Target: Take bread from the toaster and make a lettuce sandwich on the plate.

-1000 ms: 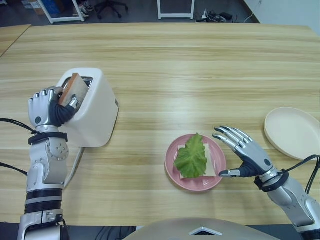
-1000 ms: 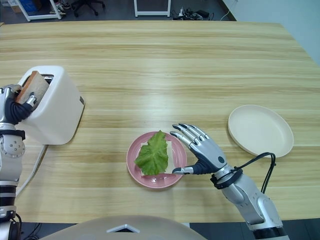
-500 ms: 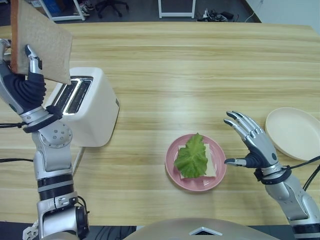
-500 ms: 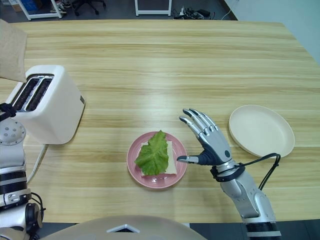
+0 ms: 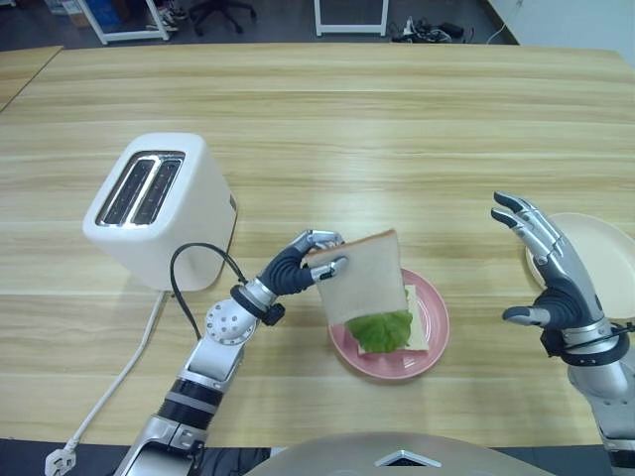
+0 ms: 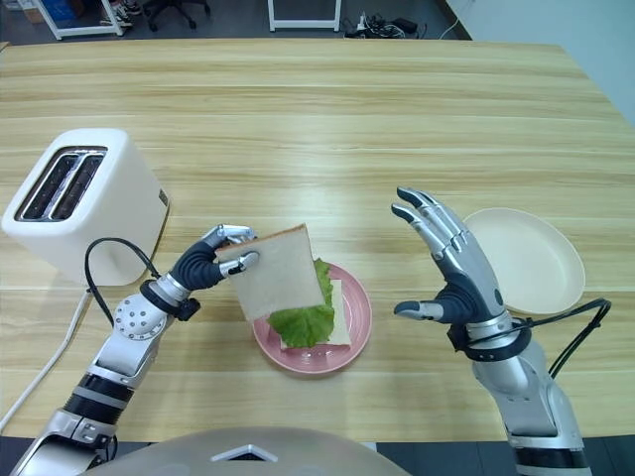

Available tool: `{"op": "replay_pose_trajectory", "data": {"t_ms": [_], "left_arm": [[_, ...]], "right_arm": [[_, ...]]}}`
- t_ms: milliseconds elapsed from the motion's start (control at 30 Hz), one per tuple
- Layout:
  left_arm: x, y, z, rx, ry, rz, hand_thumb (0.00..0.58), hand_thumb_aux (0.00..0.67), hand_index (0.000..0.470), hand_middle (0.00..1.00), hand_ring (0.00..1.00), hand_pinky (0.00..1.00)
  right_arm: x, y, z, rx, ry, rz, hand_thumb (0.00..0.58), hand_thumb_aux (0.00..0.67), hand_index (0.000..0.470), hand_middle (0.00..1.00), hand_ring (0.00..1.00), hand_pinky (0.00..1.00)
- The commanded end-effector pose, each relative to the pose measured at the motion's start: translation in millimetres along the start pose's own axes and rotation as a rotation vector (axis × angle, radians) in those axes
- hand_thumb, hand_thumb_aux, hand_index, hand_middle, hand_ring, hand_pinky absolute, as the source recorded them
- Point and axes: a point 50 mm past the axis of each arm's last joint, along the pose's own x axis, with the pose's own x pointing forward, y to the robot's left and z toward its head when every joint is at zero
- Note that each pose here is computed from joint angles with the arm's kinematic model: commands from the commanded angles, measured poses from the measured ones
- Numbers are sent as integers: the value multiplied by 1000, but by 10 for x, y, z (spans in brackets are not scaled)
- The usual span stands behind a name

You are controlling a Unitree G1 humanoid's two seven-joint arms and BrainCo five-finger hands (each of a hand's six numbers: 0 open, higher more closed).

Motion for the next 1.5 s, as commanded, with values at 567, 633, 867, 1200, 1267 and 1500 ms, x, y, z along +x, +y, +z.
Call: {"op": "replay_pose_trajectory", "data": {"t_ms": [567, 633, 867, 1200, 1267, 1500], "left_arm": [[328, -429, -492, -132, 208, -136, 580, 670, 470, 1000, 1000, 1000], [322, -460, -552, -83, 247, -135, 580, 670, 470, 1000, 1000, 1000], [327, -603, -679, 21, 315, -169, 580, 670, 470, 1000, 1000, 1000], [283, -713, -751, 72, 348, -186, 580, 670, 470, 1000, 1000, 1000], [272, -705, -752, 76, 347, -185, 580, 670, 470, 1000, 1000, 1000], [238, -664, -694, 115, 317, -186, 580, 670, 470, 1000, 1000, 1000]], "right_arm": [[-123, 670, 229, 137, -88, 528, 0, 0, 0, 0, 0, 0], [-102, 602, 266, 117, -106, 508, 0, 0, 0, 0, 0, 0], [-117, 628, 352, 103, -154, 590, 0, 0, 0, 0, 0, 0], [-443, 1154, -82, 112, 89, 860, 0, 0, 0, 0, 0, 0], [-475, 1207, -110, 122, 107, 874, 0, 0, 0, 0, 0, 0], [-588, 1339, -136, 163, 133, 918, 0, 0, 0, 0, 0, 0]]}}
